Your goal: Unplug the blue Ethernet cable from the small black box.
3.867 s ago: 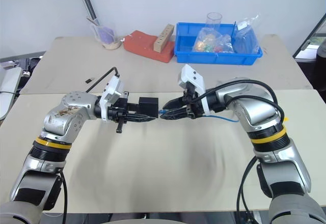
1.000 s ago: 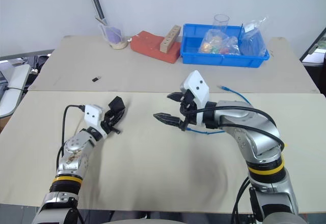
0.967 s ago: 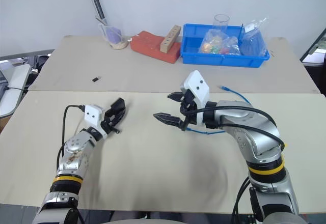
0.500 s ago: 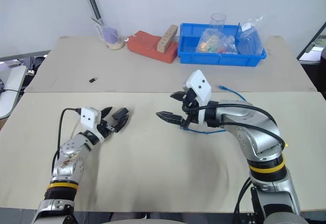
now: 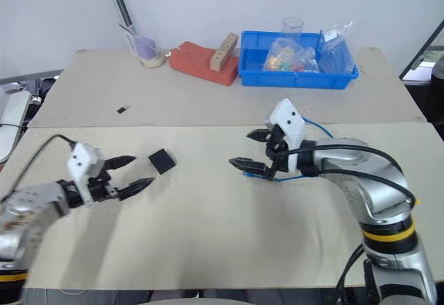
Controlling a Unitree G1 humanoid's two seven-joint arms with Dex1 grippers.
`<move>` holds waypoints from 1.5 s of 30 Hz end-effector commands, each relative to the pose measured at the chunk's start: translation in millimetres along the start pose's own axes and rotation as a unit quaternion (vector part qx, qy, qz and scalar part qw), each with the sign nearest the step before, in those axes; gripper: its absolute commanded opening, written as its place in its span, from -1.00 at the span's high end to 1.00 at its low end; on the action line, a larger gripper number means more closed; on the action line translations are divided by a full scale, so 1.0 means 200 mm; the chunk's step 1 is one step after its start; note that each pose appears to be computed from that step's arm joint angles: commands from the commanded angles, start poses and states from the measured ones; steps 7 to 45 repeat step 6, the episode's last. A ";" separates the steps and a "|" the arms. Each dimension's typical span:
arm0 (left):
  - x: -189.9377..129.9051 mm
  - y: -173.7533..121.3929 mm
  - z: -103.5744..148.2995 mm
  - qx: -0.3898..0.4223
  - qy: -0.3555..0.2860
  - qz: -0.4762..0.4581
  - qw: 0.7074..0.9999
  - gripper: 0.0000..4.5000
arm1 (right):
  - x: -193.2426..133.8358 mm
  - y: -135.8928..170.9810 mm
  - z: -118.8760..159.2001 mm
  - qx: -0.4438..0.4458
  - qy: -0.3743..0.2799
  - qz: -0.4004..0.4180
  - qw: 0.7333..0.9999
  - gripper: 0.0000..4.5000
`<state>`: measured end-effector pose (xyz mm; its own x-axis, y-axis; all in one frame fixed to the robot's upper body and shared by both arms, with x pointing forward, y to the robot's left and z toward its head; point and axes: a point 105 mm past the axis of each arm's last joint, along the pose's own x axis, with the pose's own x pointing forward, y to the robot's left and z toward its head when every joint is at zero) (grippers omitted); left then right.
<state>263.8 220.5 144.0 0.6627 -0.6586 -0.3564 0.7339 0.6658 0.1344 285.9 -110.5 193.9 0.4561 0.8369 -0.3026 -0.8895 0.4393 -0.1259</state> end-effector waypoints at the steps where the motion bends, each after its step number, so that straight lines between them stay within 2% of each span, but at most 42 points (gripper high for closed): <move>1: -0.11 0.00 0.15 0.037 -0.003 -0.012 0.999 -0.99 | -0.08 0.04 0.05 -0.018 -0.005 0.016 1.000 -1.00; 4: -0.14 0.00 0.20 0.049 0.004 -0.020 0.999 -0.99 | -0.11 0.03 0.03 -0.019 0.004 0.009 1.000 -1.00; 45: -0.14 0.01 0.20 0.044 0.000 -0.020 0.999 -0.99 | -0.11 0.04 0.02 -0.013 0.005 0.013 1.000 -1.00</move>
